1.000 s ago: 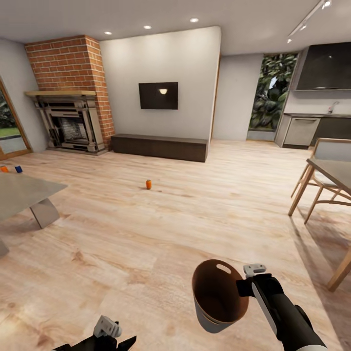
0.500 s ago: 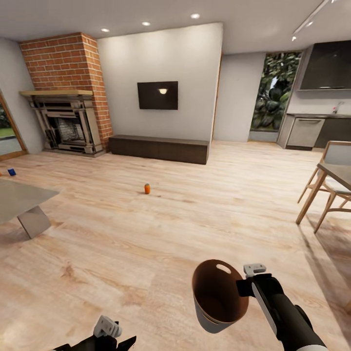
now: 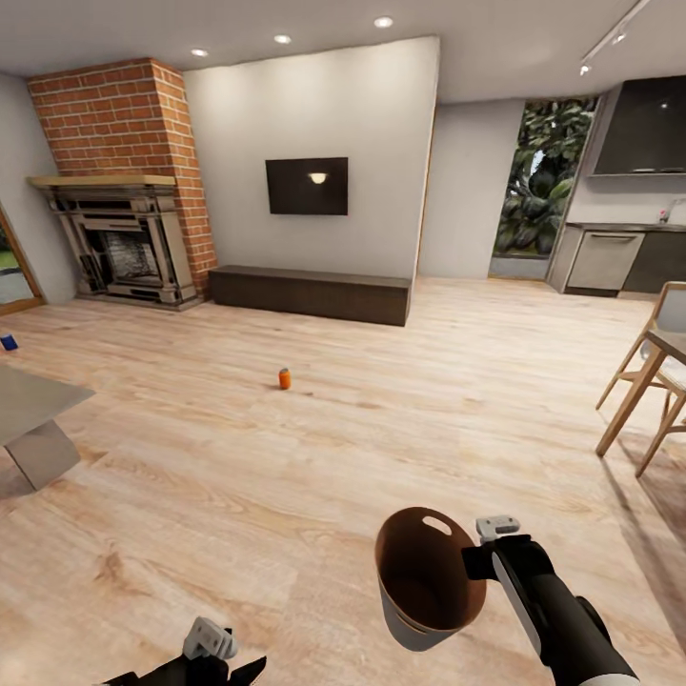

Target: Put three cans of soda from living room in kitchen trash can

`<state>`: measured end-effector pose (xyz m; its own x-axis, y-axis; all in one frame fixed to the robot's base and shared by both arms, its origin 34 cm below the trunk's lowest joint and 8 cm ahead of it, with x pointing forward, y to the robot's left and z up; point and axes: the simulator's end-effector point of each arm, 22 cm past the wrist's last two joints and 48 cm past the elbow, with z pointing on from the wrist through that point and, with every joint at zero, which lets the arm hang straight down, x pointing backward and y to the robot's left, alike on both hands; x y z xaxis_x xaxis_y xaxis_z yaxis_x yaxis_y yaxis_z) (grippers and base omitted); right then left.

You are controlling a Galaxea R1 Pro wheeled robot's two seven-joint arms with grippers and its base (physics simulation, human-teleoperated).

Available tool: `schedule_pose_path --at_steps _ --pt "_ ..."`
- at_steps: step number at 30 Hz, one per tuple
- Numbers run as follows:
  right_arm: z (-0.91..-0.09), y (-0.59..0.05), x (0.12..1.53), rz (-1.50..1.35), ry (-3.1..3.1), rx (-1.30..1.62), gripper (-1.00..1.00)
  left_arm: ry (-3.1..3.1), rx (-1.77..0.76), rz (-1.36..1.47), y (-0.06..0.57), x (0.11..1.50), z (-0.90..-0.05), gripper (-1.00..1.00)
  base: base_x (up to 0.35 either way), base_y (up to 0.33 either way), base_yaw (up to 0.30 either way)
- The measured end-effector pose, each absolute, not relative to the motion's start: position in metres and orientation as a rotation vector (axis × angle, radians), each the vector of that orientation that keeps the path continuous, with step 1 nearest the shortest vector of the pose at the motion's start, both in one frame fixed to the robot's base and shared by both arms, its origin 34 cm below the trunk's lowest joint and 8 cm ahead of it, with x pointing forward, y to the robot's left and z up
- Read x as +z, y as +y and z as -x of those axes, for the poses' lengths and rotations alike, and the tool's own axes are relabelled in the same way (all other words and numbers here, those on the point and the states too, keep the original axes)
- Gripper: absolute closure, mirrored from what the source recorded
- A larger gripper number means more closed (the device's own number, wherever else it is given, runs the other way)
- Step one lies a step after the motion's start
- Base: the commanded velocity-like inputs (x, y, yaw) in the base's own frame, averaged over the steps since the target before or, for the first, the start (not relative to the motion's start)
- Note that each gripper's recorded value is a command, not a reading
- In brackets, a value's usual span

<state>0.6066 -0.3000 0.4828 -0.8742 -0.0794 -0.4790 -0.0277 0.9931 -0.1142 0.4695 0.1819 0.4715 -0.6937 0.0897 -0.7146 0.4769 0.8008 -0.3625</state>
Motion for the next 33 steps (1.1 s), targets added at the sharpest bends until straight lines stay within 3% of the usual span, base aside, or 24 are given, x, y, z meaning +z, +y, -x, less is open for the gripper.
schedule_pose_path --at_steps 33 --pt "-0.6066 -0.3006 0.4828 0.076 2.633 -0.145 1.00 2.270 -0.702 -0.416 0.1817 0.4715 -0.4693 -1.00 0.347 0.003 0.000"
